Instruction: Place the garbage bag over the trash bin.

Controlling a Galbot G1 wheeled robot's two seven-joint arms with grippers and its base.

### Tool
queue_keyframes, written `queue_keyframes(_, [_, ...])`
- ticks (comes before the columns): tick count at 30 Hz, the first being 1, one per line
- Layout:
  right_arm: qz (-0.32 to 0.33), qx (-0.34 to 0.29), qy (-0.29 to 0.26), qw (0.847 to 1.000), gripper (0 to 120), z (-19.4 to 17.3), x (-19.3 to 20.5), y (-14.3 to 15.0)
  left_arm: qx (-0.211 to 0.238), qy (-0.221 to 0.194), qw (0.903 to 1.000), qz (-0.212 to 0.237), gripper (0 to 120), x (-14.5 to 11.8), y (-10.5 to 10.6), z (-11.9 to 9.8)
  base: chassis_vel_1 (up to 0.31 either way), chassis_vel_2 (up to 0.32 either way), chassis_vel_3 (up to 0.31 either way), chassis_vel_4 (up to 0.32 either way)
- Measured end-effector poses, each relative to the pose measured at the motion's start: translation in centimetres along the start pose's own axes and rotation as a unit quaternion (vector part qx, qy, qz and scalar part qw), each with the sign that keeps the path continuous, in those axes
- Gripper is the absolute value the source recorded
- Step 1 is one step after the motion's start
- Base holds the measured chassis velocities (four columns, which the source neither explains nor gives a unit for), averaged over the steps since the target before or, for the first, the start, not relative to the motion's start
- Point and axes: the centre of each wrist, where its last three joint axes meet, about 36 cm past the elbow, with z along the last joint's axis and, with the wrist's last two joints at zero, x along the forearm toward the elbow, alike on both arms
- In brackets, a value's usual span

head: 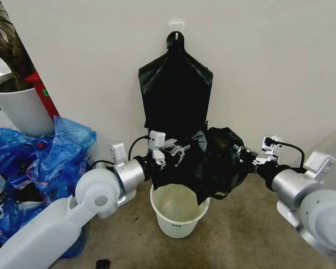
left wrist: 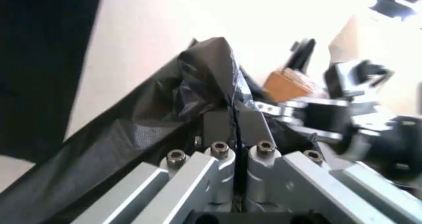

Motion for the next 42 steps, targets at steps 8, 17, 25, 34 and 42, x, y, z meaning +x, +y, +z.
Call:
queue_keyframes(8, [0.029, -0.015, 0.005, 0.999, 0, 0.4, 0.1, -0.2, 0.044, 0.001, 0.9990, -0.002, 0, 0.4, 0.8, 0.4, 0.000, 0.000, 0.000, 0.000])
queue_keyframes(17, [0.025, -0.037, 0.035, 0.998, 0, 2.9, -0.1, -0.4, 0.058, -0.003, 0.9966, -0.058, 0, 1.1, 7.9, 4.4, 0.000, 0.000, 0.000, 0.000])
queue_keyframes(25, [0.015, -0.056, 0.053, 0.997, 0, 4.4, -0.2, -0.1, 0.067, -0.012, 0.9937, -0.089, 0, 1.3, 9.6, 6.3, 0.000, 0.000, 0.000, 0.000])
queue_keyframes(34, [0.025, -0.094, 0.077, 0.992, 0, 6.9, -1.0, -0.9, 0.079, -0.003, 0.9836, -0.162, 0, 3.2, 10.6, 10.2, 0.000, 0.000, 0.000, 0.000])
queue_keyframes(42, [0.006, -0.089, 0.059, 0.994, 0, 3.2, -0.5, 0.2, 0.081, 0.004, 0.9753, -0.205, 0, 3.5, 5.6, 8.7, 0.000, 0.000, 0.000, 0.000])
